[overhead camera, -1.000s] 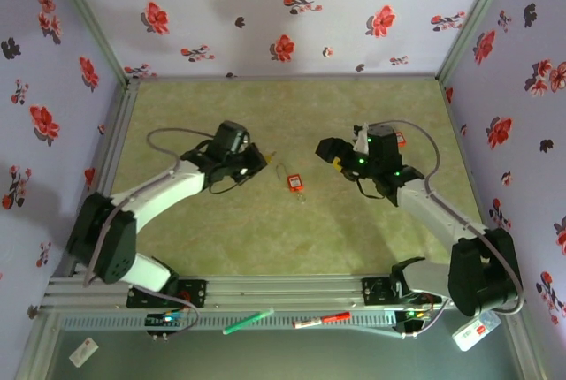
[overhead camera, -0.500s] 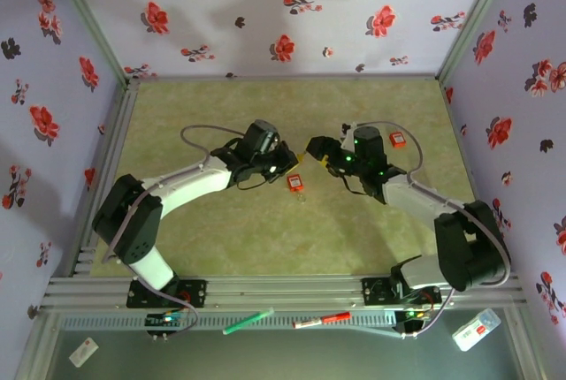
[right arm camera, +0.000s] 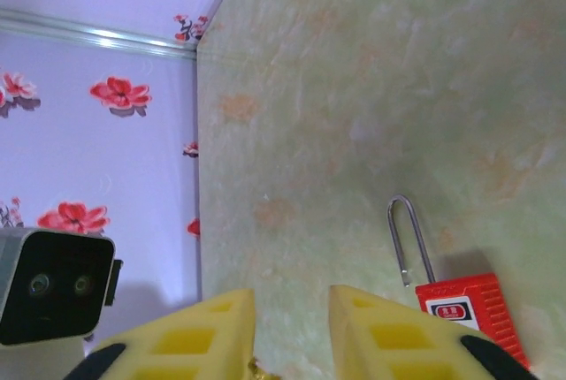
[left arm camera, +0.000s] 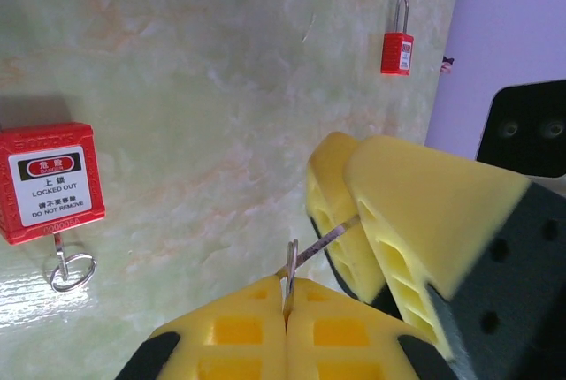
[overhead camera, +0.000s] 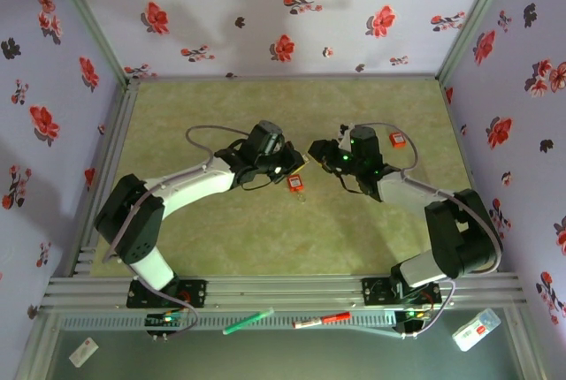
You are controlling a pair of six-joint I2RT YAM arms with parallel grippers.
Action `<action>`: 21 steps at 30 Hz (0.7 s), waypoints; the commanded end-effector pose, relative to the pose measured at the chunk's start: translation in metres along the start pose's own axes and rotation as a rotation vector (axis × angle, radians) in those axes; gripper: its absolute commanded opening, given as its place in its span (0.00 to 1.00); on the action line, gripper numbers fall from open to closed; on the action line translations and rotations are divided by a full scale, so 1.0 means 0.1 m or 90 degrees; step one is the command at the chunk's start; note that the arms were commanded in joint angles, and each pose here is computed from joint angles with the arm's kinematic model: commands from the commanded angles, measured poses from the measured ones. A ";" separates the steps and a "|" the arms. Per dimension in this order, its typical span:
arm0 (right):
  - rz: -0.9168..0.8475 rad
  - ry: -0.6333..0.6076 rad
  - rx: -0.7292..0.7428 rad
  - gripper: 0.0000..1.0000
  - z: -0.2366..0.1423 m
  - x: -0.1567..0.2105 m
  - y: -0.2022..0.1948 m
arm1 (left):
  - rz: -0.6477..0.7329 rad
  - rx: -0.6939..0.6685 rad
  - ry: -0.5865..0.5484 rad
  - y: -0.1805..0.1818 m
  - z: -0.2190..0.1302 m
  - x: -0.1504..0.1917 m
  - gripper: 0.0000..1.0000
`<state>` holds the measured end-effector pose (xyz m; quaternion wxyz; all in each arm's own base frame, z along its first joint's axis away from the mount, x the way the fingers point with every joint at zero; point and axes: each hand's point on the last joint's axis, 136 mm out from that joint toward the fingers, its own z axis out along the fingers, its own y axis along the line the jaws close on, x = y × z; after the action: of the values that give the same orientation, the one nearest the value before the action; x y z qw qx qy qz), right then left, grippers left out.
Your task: Unlock with the key
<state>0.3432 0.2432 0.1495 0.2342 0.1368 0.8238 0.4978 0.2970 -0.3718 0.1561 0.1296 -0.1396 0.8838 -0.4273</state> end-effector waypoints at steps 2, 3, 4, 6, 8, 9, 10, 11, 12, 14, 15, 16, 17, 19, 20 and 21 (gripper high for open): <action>-0.007 -0.005 -0.018 0.11 0.02 -0.03 0.12 | 0.007 0.031 0.005 -0.14 0.03 0.01 0.00; -0.007 -0.006 -0.019 0.07 0.01 -0.04 0.13 | 0.010 0.031 0.006 -0.14 0.03 0.02 0.00; -0.008 -0.008 -0.017 0.03 0.00 -0.04 0.13 | 0.013 0.031 0.006 -0.15 0.02 0.02 0.00; -0.012 -0.011 -0.014 0.00 -0.03 -0.04 0.14 | 0.016 0.036 0.004 -0.14 0.02 0.02 0.00; -0.017 -0.012 -0.014 0.00 -0.05 -0.04 0.17 | 0.017 0.049 0.002 -0.15 0.03 0.01 0.00; -0.020 -0.011 -0.016 0.00 -0.07 -0.04 0.20 | 0.018 0.058 0.001 -0.15 0.02 0.01 0.00; -0.024 -0.009 -0.016 0.00 -0.08 -0.04 0.22 | 0.023 0.071 -0.006 -0.15 0.01 -0.02 0.03; -0.027 -0.010 -0.013 0.00 -0.11 -0.05 0.25 | 0.026 0.087 -0.021 -0.16 -0.03 -0.07 0.27; -0.033 -0.014 -0.010 0.00 -0.15 -0.06 0.27 | 0.032 0.107 -0.041 -0.19 -0.09 -0.13 0.48; -0.045 -0.033 0.000 0.00 -0.27 -0.13 0.34 | 0.064 0.168 -0.092 -0.28 -0.26 -0.25 0.75; -0.048 -0.043 0.002 0.00 -0.33 -0.18 0.38 | 0.076 0.203 -0.113 -0.32 -0.33 -0.30 0.83; -0.049 -0.051 0.004 0.00 -0.41 -0.24 0.44 | 0.088 0.252 -0.139 -0.39 -0.43 -0.35 0.90; -0.039 -0.060 0.000 0.00 -0.49 -0.31 0.52 | 0.104 0.304 -0.163 -0.46 -0.53 -0.38 0.98; -0.038 -0.074 -0.032 0.00 -0.62 -0.44 0.74 | 0.134 0.386 -0.207 -0.63 -0.68 -0.42 1.00; -0.046 -0.076 -0.031 0.00 -0.67 -0.49 0.83 | 0.144 0.403 -0.218 -0.68 -0.68 -0.45 1.00; -0.055 -0.071 -0.020 0.00 -0.71 -0.50 0.87 | 0.154 0.417 -0.225 -0.76 -0.68 -0.45 1.00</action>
<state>0.3496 0.2127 0.2353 0.2890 0.1422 0.8075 0.4941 0.3164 -0.3452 0.1821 0.2640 -0.1095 0.7815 -0.5546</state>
